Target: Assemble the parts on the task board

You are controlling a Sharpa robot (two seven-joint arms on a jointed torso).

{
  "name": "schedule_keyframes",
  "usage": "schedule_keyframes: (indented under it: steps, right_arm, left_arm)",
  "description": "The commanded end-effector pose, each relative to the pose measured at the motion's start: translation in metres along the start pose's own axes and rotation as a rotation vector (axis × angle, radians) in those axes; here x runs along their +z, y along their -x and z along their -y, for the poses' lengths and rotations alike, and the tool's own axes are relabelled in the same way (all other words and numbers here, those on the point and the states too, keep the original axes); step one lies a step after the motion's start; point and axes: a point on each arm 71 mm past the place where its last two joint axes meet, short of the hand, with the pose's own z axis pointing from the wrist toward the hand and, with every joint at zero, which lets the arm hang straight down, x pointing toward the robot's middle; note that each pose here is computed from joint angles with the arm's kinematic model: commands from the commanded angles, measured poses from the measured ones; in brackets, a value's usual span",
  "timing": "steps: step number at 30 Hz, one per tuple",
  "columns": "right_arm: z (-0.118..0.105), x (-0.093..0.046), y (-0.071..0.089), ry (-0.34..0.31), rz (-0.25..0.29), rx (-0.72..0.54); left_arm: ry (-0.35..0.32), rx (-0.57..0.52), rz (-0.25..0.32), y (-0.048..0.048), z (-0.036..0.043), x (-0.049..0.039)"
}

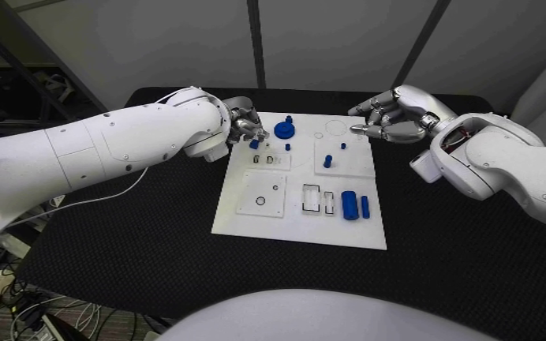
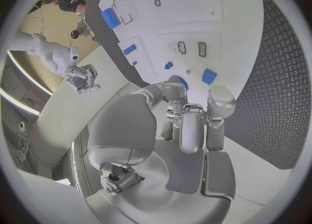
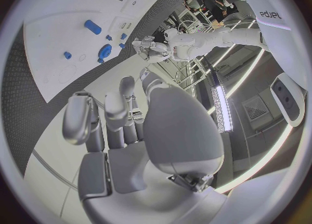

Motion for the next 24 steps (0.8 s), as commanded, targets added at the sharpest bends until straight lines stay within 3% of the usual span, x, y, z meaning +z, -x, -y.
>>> schedule_keyframes:
  steps: [1, 7, 12, 17, 24]
  right_arm:
    - [-0.001, 0.0, 0.001, 0.009, 0.0, -0.002]
    - [-0.001, 0.0, 0.001, 0.006, 0.002, -0.003]
    - [0.0, 0.0, 0.001, 0.005, 0.001, -0.003]
    - [0.0, 0.001, 0.001, 0.004, 0.001, -0.002]
    - [-0.001, 0.001, 0.001, 0.004, 0.0, -0.002]
  left_arm:
    - [-0.03, -0.061, 0.052, 0.0127, -0.004, 0.0001]
    - [0.007, -0.108, 0.076, 0.0318, -0.0199, 0.0017]
    - [0.038, -0.114, 0.07, 0.0387, -0.0265, 0.0052]
    - [0.057, -0.105, 0.063, 0.0416, -0.0284, 0.0091]
    - [0.057, -0.065, 0.064, 0.0414, -0.0252, 0.0152]
